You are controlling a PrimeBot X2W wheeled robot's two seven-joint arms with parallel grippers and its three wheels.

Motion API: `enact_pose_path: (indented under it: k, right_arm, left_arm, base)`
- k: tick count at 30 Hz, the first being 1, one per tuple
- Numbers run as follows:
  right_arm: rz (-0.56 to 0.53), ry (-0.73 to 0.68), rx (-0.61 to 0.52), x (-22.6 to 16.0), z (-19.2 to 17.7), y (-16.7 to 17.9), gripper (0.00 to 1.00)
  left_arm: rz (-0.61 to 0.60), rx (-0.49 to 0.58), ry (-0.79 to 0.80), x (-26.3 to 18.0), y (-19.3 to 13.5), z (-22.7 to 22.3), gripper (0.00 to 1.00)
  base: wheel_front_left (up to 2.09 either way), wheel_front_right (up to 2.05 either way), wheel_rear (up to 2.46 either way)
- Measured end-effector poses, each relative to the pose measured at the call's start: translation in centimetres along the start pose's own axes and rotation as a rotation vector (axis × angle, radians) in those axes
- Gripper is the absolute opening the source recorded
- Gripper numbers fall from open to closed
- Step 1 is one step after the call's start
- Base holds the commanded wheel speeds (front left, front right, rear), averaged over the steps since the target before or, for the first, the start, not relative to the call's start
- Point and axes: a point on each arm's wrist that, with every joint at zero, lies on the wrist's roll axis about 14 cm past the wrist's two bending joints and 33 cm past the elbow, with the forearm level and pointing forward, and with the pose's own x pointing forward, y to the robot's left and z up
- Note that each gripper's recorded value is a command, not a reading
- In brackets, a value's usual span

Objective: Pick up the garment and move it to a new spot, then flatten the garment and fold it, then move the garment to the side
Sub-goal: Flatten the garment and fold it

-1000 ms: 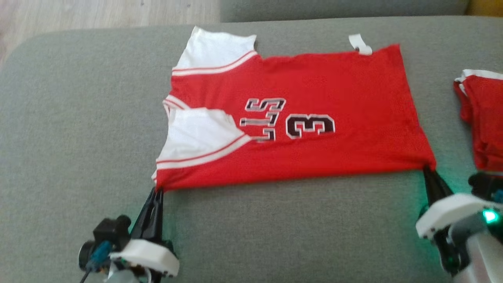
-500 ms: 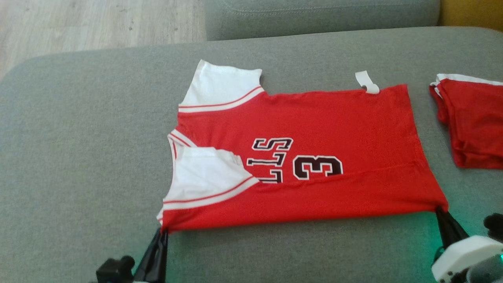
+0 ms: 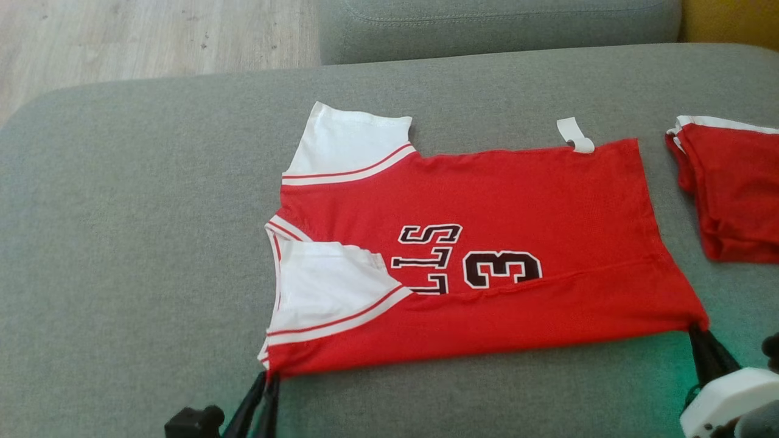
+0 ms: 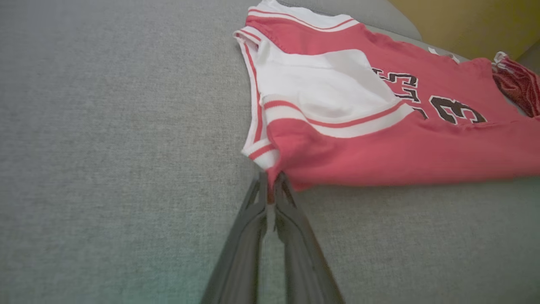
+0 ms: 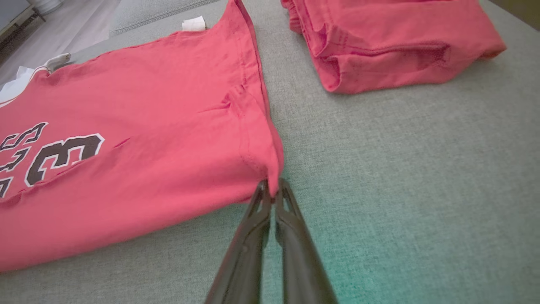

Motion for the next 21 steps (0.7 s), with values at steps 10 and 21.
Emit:
enact_pose_path:
  k: [10,21]
  right_arm:
    - [0.012,-0.136,-0.068,-0.9,3.4,0.5,1.0]
    - [0.112,-0.171,-0.081,0.9,4.4,4.2,1.0]
  left_arm:
    - [0.022,0.099,-0.051,0.2,0.6,2.8,1.0]
    - [-0.101,0.273,-0.151,8.2,0.1,16.3,1.0]
  base:
    - [0.0,0.0,0.0]
    - [0.0,0.0,0.0]
